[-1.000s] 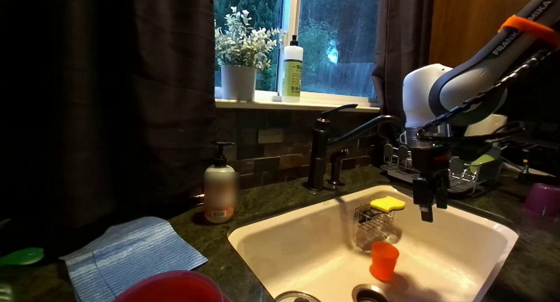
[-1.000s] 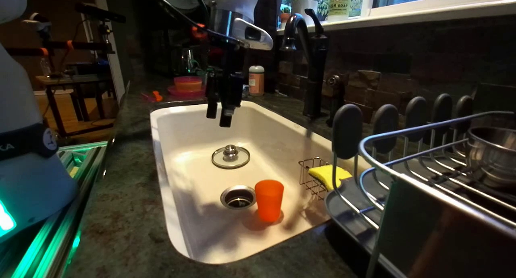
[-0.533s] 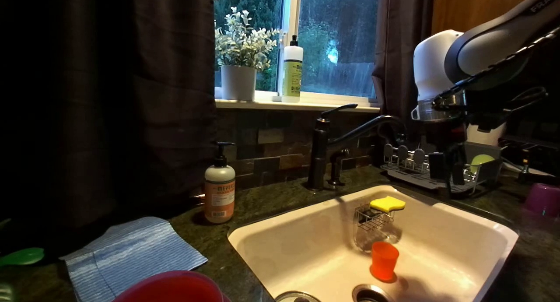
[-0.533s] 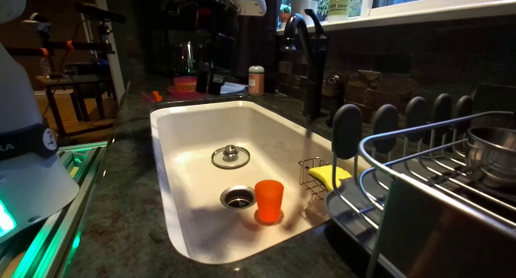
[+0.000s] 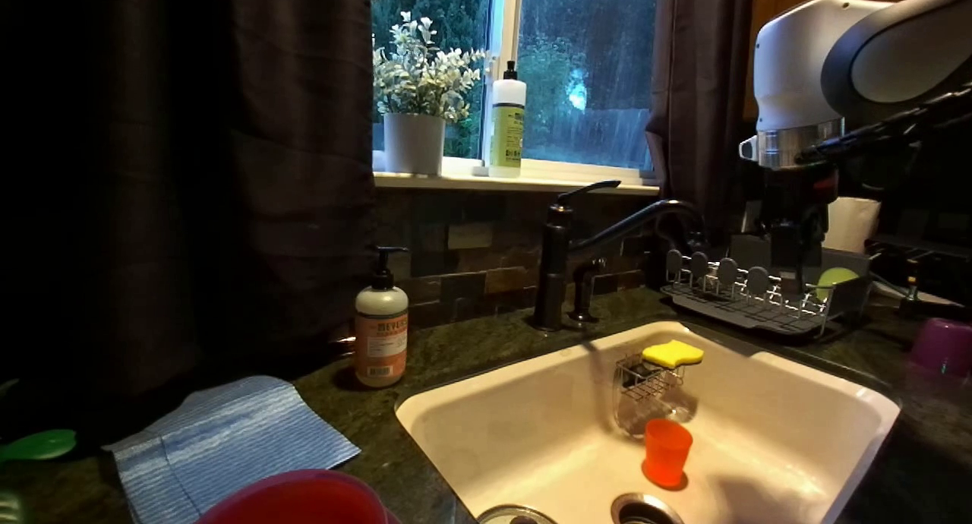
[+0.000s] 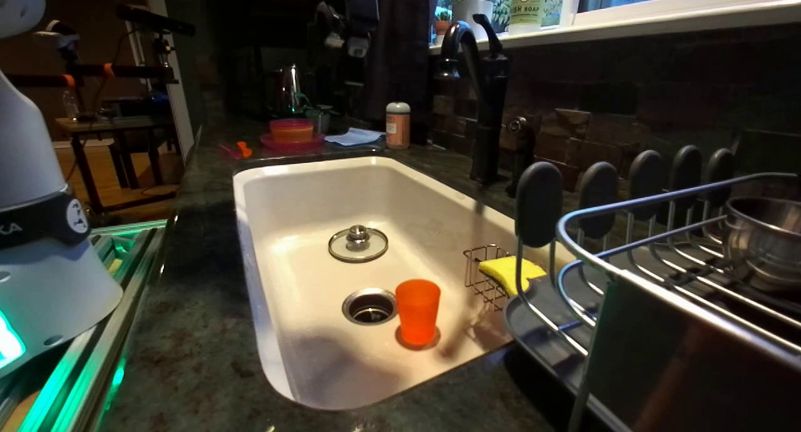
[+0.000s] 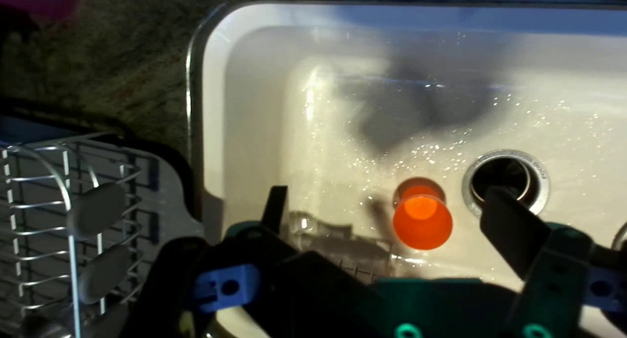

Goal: Remove the orange cup from the drying rack and put it in the sink

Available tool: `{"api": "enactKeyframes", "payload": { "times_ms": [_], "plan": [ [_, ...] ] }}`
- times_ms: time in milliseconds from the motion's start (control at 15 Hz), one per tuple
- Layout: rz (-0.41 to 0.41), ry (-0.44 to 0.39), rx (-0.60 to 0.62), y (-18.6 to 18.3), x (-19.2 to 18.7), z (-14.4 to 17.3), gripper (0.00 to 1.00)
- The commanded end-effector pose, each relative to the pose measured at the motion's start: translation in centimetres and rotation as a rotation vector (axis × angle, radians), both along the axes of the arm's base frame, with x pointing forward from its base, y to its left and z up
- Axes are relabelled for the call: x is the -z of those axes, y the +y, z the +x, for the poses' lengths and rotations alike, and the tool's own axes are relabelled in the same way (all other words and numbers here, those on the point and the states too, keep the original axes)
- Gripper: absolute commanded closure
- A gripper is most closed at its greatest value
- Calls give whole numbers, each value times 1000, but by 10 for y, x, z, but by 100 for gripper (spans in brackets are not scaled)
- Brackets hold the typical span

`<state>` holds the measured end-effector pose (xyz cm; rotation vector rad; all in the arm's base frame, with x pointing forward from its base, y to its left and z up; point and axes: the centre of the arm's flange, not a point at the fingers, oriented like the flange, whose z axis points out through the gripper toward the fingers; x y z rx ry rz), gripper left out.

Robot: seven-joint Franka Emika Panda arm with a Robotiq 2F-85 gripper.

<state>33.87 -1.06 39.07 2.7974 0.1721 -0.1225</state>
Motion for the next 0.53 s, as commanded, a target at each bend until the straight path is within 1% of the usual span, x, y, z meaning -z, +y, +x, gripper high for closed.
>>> {"api": "enactKeyframes", "payload": {
  "times_ms": [0, 333, 400, 467],
  "plan": [
    [-37, -104, -38, -13, -9, -16, 0],
    [63, -291, -115, -13, -13, -4, 0],
    [94, -294, -114, -10, -12, 1, 0],
    [44, -277, -94, -9, -36, 21, 0]
  ]
}}
